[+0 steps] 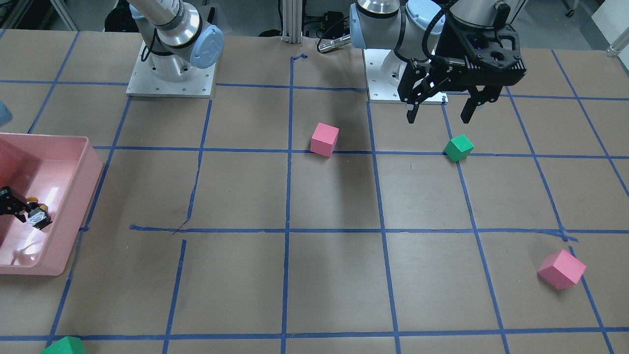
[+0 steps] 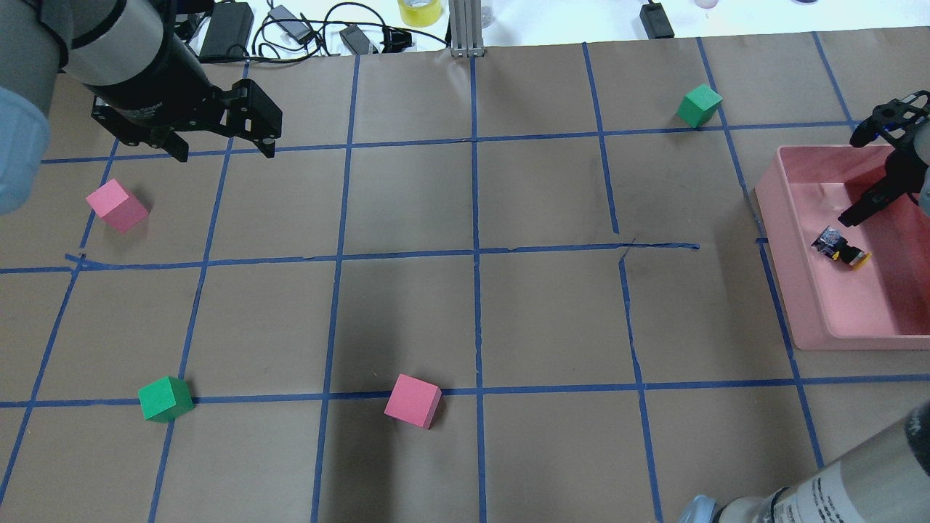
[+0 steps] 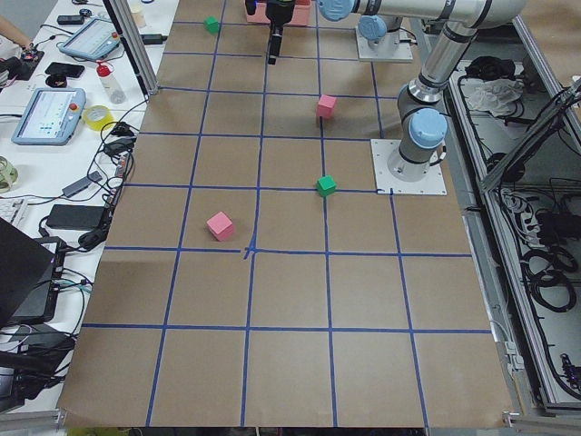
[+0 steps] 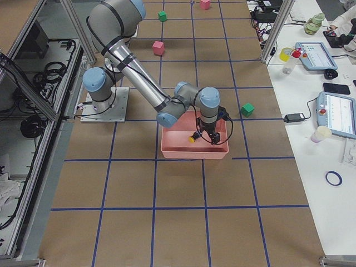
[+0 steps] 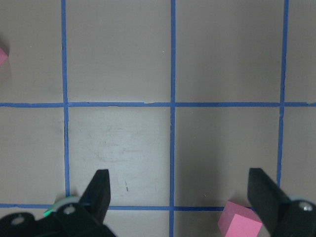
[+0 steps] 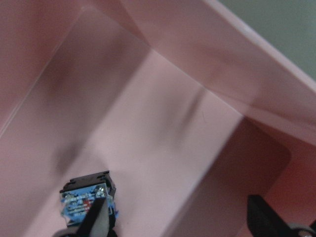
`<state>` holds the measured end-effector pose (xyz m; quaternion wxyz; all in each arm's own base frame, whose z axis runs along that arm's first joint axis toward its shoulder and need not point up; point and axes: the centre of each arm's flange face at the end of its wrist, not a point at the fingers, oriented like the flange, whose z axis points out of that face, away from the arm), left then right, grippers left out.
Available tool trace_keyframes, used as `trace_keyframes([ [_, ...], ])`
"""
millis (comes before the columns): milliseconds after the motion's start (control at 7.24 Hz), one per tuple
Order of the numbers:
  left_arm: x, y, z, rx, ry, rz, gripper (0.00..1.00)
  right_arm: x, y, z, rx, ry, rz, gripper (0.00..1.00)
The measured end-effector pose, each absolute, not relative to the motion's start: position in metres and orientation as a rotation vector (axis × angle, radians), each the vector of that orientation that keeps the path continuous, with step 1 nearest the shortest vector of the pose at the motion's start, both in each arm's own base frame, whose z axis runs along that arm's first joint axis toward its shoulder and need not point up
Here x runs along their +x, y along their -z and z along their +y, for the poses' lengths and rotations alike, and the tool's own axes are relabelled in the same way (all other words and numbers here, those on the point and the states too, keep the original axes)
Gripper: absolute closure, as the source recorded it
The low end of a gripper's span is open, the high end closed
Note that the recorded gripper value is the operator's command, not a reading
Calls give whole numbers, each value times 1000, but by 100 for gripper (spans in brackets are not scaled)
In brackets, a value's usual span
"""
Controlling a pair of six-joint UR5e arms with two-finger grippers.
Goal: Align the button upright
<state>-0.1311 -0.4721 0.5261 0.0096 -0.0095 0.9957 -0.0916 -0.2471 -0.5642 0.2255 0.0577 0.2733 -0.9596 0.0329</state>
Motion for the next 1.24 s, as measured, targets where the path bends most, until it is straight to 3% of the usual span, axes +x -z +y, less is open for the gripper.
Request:
trace_keyframes([
  [1243,-130,-525,-474,-33,295,3109,0,-252,-225,-562,747,-44,-2896,0],
])
